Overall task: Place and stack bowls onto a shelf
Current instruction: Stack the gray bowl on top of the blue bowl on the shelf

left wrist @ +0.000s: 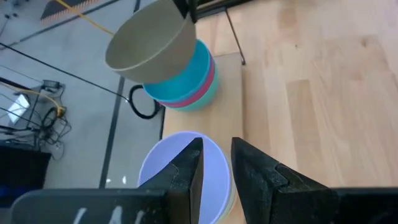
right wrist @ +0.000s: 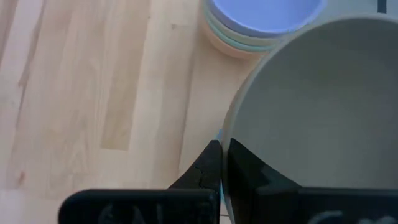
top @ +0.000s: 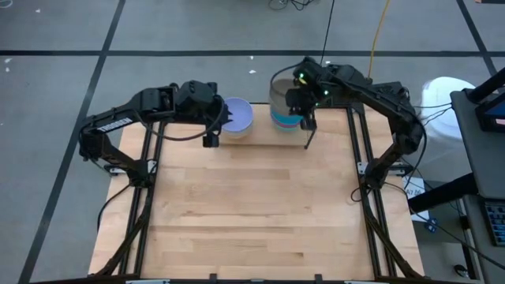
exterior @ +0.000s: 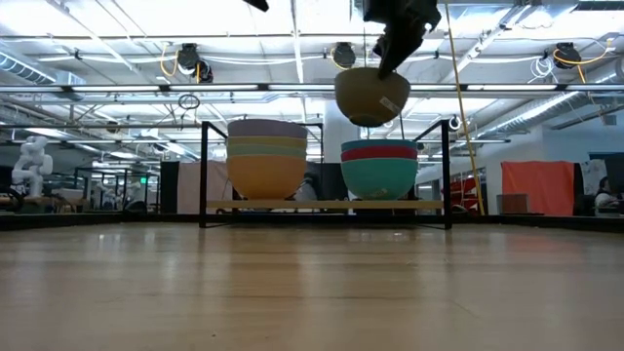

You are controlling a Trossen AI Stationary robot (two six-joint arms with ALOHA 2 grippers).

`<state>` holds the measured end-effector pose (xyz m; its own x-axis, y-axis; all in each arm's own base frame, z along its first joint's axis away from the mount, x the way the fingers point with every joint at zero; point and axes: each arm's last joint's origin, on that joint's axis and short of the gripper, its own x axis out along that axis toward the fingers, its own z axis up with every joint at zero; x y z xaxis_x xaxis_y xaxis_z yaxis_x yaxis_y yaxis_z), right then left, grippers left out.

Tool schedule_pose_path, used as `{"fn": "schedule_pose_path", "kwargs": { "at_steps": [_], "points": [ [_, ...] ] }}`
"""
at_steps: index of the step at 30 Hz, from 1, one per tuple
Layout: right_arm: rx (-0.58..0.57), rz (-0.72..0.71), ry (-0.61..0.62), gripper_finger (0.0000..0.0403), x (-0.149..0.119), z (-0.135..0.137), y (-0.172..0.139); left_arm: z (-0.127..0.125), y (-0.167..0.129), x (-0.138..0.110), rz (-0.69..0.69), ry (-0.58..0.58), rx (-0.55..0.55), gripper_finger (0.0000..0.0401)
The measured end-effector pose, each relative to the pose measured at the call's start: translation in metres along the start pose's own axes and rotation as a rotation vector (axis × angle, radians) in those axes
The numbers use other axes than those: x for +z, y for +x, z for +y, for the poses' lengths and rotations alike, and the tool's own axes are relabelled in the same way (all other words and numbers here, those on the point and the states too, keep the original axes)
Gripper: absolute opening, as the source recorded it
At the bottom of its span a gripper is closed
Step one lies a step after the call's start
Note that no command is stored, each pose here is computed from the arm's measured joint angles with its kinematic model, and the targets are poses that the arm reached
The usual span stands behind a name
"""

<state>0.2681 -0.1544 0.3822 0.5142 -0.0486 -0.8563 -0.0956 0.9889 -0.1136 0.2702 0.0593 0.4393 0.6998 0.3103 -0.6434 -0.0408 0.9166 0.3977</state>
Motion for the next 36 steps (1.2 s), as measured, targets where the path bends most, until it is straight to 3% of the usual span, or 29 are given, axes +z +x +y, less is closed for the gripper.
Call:
{"fn": "schedule_pose_path", "kwargs": {
  "at_steps": [4, 13, 28, 36],
  "points": [
    [0.019, -0.001, 0.049, 0.0, -0.011, -0.011, 0.003, 0.001, -0.002, -0.002, 0.006, -0.005, 0.001, 0.0088],
    [0.076, 0.088, 0.068, 0.0, -0.036, -0.013, 0.041, 0.001, -0.001, -0.002, 0.01, 0.002, 0.0, 0.0088],
    [0.027, 0.032, 0.046, 0.0001, -0.049, -0.017, 0.08, 0.001, -0.001, -0.002, 0.009, -0.001, -0.001, 0.0088],
    [-0.002, -0.005, 0.121, 0.0051, -0.046, -0.019, 0.081, 0.001, -0.001, -0.002, 0.009, 0.003, -0.001, 0.0088]
  ]
}}
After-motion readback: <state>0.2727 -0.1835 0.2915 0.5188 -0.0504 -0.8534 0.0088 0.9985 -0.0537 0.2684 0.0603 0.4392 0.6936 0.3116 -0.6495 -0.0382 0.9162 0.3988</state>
